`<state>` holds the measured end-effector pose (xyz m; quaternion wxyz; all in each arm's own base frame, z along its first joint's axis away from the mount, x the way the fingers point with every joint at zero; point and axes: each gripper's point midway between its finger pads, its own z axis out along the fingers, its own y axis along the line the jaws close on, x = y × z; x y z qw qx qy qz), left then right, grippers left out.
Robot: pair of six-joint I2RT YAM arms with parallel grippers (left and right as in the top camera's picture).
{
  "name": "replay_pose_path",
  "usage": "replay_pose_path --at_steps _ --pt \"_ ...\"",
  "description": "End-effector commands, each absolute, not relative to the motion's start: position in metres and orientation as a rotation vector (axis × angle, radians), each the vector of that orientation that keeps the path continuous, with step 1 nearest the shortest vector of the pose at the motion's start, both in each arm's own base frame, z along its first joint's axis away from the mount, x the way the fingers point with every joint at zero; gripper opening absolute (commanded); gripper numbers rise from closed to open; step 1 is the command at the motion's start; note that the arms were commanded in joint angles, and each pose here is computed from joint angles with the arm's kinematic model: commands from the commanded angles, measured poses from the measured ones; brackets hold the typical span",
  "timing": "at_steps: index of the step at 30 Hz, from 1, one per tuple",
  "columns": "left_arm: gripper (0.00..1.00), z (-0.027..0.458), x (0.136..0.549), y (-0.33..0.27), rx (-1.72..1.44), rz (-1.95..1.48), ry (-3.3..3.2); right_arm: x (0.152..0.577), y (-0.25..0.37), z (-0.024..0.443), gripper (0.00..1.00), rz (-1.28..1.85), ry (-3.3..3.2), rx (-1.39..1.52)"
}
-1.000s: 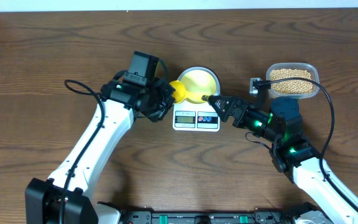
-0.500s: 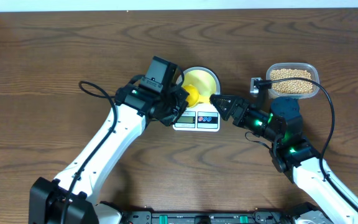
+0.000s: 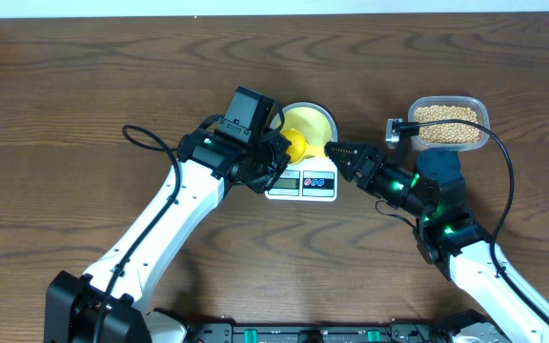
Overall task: Scoop item into bowl and weigh 50g on scale
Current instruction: 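Carry the scoop with the left gripper over the scale toward the right gripper, then close the right gripper on the scoop handle and release the left gripper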
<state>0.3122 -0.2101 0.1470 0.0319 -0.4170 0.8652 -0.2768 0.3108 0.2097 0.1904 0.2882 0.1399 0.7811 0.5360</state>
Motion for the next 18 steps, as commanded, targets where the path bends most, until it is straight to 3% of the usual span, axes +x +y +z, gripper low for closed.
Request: replay_pose_path --at_steps 1,11,18 --pt "0.08 0.1559 0.3172 -0.2103 -1.31 -0.867 2.622 0.315 0.212 0.2001 0.68 1.451 2.064 0.406" --pt "0.08 0.1559 0.3131 -0.2164 -1.29 -0.87 2.638 0.313 0.2205 0.2047 0.65 1.461 2.045 0.402" --pt "0.08 0.1558 0.3118 -0.2179 -1.284 -0.87 2.643 0.3135 0.2206 0.2035 0.53 1.454 2.046 0.406"
